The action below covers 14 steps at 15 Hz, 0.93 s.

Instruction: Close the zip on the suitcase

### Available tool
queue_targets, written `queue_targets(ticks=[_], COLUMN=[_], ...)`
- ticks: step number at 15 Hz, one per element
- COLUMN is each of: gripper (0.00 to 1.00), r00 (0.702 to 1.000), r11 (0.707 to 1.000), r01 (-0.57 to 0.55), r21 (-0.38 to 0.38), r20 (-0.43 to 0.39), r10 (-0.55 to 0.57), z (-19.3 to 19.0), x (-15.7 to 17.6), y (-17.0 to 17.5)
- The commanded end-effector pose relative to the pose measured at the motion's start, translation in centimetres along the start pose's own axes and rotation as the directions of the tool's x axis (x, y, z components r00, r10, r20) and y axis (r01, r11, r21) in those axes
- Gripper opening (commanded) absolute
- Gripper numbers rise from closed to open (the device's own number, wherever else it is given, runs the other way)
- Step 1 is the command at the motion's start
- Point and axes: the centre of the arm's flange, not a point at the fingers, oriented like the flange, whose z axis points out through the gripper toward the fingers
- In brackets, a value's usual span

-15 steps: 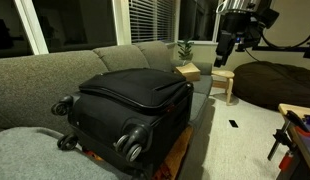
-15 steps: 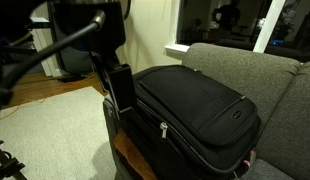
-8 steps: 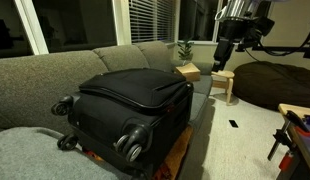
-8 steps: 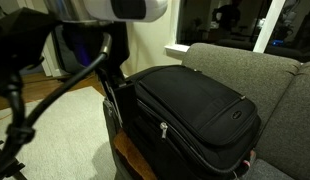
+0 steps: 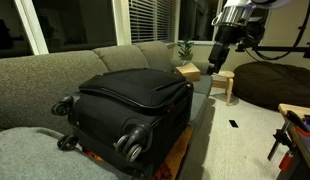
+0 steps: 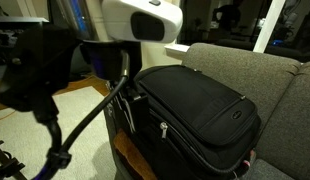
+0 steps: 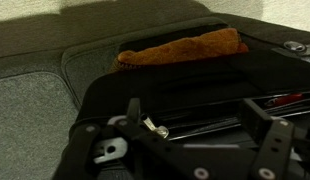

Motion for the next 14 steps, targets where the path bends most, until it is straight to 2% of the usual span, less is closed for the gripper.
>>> queue_targets(ticks=[1,14], gripper=[1.00,1.00], r00=[1.000,0.998], r11=[1.000,0.998], r01=[0.006,0.063], r21=[0.013,0.019], r20=[-0.020,-0.023], r10=[-0.006,-0.062], z=[1.3,3.2], x=[1.3,4.4], y=[1.0,3.5])
